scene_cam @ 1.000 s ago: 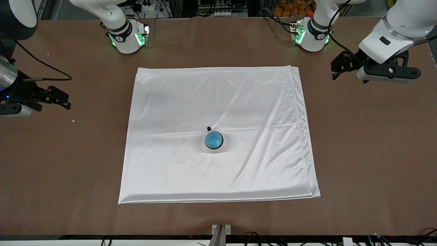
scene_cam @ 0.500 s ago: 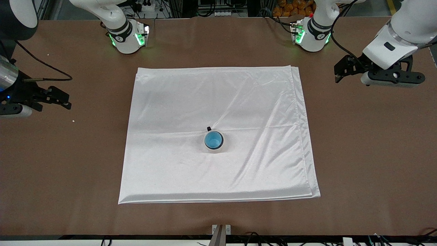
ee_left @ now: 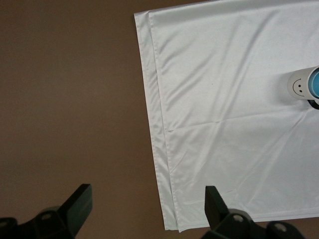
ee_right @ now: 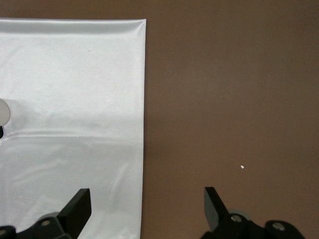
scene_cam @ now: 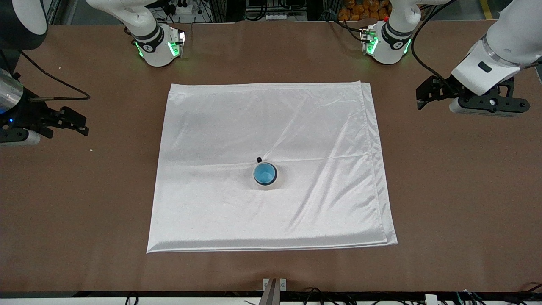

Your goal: Place blue cup into white mug on cloth

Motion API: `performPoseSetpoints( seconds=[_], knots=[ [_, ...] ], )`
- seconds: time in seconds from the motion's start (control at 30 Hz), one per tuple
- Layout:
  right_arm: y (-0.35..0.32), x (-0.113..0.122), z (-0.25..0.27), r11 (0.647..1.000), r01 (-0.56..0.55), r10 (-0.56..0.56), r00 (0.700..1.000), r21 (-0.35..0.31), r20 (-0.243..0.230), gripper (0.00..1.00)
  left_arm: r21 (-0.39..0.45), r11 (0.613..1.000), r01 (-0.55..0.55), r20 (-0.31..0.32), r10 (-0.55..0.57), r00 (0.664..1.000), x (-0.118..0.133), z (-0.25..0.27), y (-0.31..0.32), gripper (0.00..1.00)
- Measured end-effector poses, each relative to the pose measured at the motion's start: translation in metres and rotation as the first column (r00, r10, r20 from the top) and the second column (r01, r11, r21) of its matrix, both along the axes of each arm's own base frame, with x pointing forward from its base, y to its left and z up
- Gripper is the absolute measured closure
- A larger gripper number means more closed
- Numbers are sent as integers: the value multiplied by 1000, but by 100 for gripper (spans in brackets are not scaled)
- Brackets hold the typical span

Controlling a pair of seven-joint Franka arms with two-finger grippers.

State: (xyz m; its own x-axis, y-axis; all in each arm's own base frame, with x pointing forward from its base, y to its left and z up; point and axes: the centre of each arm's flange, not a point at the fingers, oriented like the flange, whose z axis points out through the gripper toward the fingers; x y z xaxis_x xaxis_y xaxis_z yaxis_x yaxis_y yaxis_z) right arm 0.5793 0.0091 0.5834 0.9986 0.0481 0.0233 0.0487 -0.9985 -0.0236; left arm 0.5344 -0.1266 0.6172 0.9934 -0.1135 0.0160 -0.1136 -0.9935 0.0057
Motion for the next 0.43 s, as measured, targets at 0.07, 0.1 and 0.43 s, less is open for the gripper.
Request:
performPoseSetpoints(
  seconds=[0.07, 0.1, 0.43],
  knots=[
    [0, 0, 0, 1000, 0, 0, 1000, 0, 0, 0, 4, 1000, 0, 1, 0, 1000, 0, 0, 0, 0],
    [0, 0, 0, 1000, 0, 0, 1000, 0, 0, 0, 5, 1000, 0, 1, 0, 1000, 1, 0, 0, 0],
    [0, 0, 0, 1000, 0, 0, 1000, 0, 0, 0, 7, 1000, 0, 1, 0, 1000, 0, 1, 1, 0]
  ],
)
